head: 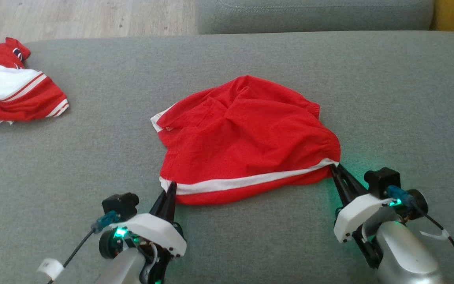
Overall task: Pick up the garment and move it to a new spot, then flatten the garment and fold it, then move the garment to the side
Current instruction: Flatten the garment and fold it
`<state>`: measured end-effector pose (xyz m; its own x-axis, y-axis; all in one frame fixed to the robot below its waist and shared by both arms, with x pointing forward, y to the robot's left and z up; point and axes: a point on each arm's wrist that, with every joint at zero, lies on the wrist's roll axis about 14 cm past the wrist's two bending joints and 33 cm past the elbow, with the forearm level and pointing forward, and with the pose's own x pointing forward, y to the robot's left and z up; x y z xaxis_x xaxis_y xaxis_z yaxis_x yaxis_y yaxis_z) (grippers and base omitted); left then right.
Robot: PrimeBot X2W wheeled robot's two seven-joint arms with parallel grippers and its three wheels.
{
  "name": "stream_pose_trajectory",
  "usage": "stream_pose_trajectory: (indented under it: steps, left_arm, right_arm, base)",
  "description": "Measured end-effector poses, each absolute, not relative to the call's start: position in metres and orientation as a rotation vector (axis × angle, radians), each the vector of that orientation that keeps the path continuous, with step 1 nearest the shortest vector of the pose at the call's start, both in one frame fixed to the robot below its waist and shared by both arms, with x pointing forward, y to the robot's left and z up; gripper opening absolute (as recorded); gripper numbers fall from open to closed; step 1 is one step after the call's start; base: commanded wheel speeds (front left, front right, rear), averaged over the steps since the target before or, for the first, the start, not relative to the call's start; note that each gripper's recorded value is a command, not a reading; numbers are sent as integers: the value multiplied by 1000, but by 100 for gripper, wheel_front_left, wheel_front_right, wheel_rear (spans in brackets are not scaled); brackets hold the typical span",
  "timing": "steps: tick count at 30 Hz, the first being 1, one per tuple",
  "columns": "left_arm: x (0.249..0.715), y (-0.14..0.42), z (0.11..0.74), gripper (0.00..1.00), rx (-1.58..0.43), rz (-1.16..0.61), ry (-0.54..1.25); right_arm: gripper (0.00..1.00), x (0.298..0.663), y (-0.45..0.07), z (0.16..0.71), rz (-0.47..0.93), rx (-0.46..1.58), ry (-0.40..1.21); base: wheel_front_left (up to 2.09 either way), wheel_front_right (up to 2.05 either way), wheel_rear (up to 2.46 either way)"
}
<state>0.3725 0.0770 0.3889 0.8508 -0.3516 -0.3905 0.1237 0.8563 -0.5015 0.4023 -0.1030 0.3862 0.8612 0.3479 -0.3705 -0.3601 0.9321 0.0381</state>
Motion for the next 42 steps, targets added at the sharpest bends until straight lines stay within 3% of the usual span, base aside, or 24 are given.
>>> stream_pose_trajectory:
  steps: [3, 12, 24, 30, 36, 39, 42]
  left_arm:
    - [377, 78, 400, 0, -485, -262, 438]
    - [390, 82, 500, 0, -454, -344, 86]
    - [359, 95, 669, 0, -332, -462, -329]
    - [370, 102, 714, 0, -235, -489, -388]
    - [415, 105, 692, 0, -220, -480, -273]
    - [448, 109, 682, 0, -217, -469, -234]
    - [489, 119, 703, 0, -220, -429, -303]
  right_arm:
    - [0, 406, -105, 395, 362, -30, 349]
    - [0, 422, -104, 496, 339, 50, 23]
    - [0, 382, -111, 635, 372, 28, -317]
    - [0, 374, -109, 660, 388, 4, -329]
    - [0, 409, -107, 633, 411, 24, -201]
    - [0, 443, -103, 641, 420, 5, -213]
    - [0, 486, -101, 668, 413, -44, -291]
  base:
    - [0, 0, 0]
    - [0, 0, 0]
    - [0, 0, 0]
    - [0, 0, 0]
    - [0, 0, 0]
    - [0, 0, 0]
    - [0, 0, 0]
